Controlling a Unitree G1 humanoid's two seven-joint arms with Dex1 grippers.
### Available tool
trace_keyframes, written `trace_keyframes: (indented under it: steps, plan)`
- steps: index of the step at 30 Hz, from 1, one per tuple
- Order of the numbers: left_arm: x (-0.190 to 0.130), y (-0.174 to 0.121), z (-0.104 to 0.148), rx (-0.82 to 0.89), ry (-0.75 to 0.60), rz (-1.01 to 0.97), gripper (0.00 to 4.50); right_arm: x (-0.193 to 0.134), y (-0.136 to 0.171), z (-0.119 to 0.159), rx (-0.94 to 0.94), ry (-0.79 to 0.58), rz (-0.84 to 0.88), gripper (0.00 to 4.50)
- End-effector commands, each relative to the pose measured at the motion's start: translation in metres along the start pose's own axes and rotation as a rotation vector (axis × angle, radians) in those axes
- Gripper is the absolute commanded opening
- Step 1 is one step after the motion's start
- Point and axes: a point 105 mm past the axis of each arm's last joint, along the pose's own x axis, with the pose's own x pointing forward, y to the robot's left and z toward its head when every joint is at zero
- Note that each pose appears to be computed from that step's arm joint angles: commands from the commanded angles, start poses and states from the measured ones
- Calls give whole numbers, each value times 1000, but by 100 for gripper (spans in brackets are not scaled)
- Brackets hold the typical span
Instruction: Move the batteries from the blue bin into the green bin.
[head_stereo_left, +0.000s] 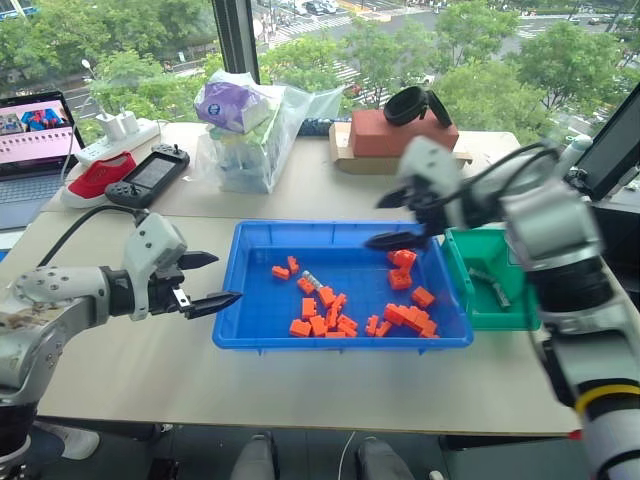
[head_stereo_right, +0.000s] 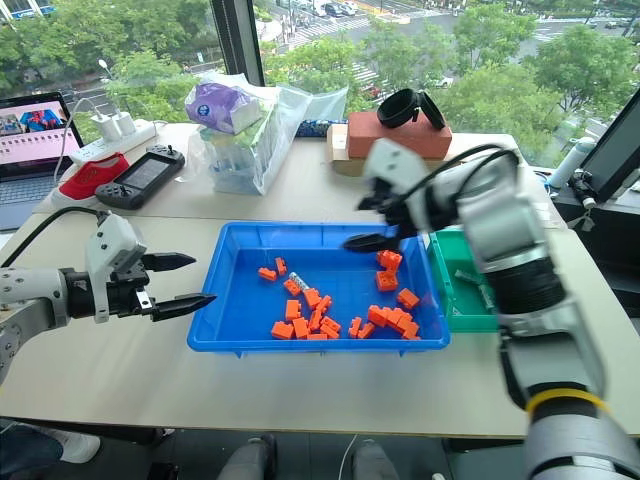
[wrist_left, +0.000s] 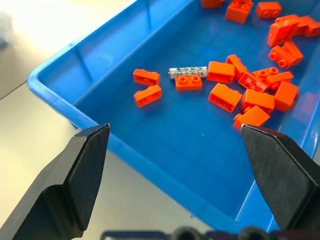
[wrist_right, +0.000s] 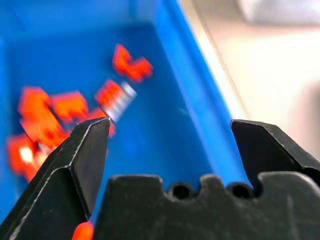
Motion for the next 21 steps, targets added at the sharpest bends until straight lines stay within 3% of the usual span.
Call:
trace_keyframes:
  steps: [1, 6, 9, 14, 21]
  plan:
    - [-9, -1, 11, 26, -26, 43, 450, 24, 8, -7, 132, 52, -53, 448]
    - [-13, -5, 11, 15, -18, 52, 450, 39, 7, -25, 166, 115, -105, 448]
    - [-15, -7, 11, 14, -20, 48, 450, 43, -1, -32, 185, 133, -139, 380]
    - [-15, -6, 12, 10, -16, 56, 450, 50, -2, -38, 201, 145, -136, 209]
    - [-16, -6, 11, 11, -11, 60, 450, 61, 4, -44, 227, 144, -118, 209]
